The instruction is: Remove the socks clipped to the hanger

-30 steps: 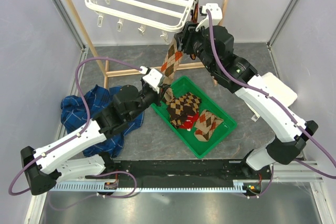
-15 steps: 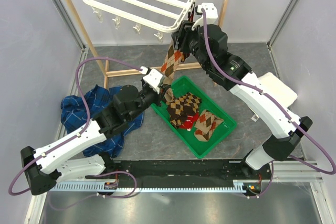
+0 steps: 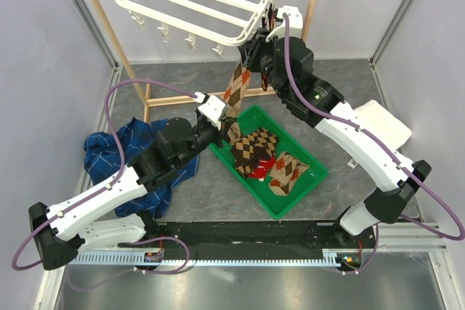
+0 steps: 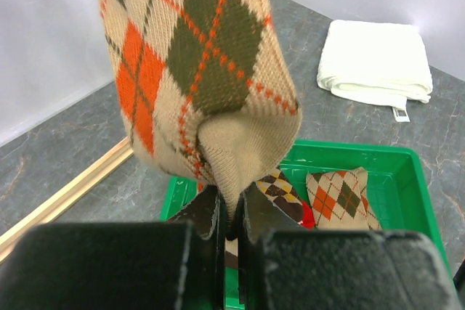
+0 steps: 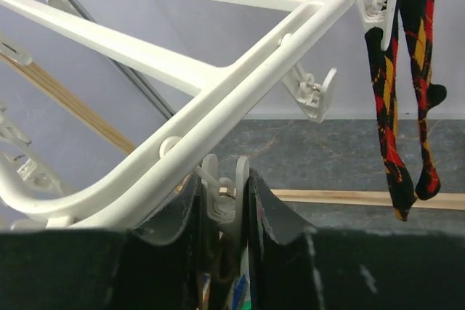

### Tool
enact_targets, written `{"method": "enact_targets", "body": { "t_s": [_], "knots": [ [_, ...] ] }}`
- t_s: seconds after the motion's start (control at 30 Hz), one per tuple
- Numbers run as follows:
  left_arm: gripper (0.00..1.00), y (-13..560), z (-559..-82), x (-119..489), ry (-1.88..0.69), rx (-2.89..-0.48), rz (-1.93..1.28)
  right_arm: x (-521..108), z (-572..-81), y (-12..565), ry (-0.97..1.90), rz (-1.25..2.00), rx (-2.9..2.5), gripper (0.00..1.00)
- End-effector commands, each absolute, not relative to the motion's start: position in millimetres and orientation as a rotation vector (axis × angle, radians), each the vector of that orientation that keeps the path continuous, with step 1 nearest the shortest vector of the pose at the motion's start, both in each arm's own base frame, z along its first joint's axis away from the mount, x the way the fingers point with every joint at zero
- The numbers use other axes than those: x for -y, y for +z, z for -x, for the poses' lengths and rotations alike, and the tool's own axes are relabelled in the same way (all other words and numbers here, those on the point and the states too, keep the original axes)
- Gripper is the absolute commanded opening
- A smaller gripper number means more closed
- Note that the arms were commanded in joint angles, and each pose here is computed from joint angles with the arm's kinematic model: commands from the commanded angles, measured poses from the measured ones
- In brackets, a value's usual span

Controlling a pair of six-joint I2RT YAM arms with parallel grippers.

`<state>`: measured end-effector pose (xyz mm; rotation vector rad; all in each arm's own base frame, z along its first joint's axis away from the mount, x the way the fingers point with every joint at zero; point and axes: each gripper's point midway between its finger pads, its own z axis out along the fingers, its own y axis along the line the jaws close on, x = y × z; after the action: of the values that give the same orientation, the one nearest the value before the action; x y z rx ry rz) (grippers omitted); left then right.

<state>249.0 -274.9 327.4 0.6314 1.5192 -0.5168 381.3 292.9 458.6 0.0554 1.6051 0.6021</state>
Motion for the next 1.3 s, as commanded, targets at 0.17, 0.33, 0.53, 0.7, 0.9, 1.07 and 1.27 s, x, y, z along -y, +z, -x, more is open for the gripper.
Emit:
{"method": "enact_targets", "body": {
  "t_s": [0.17, 0.33, 0.53, 0.7, 0.9, 1.07, 1.27],
  "knots": [
    [0.02, 336.0, -247.2, 275.1, -0.532, -1.491, -0.628, -281.9, -371.1, 487.9, 0.668, -0.112, -1.504, 0.0],
    [0.02, 318.4, -254.8, 280.5, -0.529, -1.555, -0.593, -285.5, -371.2, 486.1, 0.669, -0.086, -1.505, 0.0],
    [0.02, 308.8, -260.3, 306.0, -0.669, -1.66, -0.477, -296.6, -369.1, 486.7, 0.726, -0.062, -1.507, 0.0],
    [0.02, 282.6, -269.0, 329.8, -0.778, -1.766, -0.334, -301.5, -369.7, 488.8, 0.744, -0.048, -1.51, 0.0],
    [0.39, 201.1, -261.4, 347.7, -0.828, -1.915, -0.341, -307.1, -367.2, 485.4, 0.766, -0.022, -1.523, 0.0],
    [0.73, 205.5, -255.6, 341.3, -0.827, -1.881, -0.388, -309.4, -365.8, 481.5, 0.777, -0.009, -1.534, 0.0],
    [0.79, 231.8, -256.8, 329.3, -0.791, -1.801, -0.398, -316.4, -364.0, 485.1, 0.821, -0.005, -1.53, 0.0]
  ]
}}
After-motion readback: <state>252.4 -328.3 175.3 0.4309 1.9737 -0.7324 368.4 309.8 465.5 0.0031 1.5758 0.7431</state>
